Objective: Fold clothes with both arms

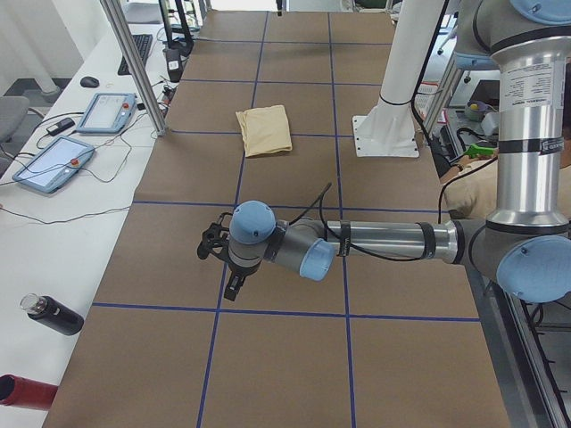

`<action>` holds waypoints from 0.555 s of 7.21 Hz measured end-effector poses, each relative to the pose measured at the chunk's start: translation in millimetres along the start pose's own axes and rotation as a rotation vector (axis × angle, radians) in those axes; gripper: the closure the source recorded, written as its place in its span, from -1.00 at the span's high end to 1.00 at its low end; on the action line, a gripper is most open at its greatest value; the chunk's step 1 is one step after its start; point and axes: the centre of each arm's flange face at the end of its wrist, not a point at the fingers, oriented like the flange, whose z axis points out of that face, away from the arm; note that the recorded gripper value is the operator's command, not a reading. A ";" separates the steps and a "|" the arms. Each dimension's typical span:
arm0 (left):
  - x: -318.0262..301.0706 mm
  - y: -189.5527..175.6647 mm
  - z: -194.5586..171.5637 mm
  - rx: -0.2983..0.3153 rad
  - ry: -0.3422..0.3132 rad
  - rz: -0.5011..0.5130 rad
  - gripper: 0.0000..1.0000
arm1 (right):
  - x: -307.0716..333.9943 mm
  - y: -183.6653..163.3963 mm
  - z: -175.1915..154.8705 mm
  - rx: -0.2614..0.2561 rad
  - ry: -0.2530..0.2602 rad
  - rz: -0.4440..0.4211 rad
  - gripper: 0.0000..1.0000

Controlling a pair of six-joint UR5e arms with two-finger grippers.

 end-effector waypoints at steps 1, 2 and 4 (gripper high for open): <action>-0.6 -1.1 -3.7 0.007 -0.035 0.016 1.00 | 2.4 1.1 -3.9 0.004 -0.001 0.006 1.00; -1.1 -1.5 -6.2 0.011 -0.061 0.030 0.99 | 5.3 2.2 -5.5 -0.002 0.001 -0.006 1.00; -1.3 -2.0 -7.5 0.013 -0.073 0.036 1.00 | 7.4 2.6 -5.1 -0.026 0.005 -0.055 1.00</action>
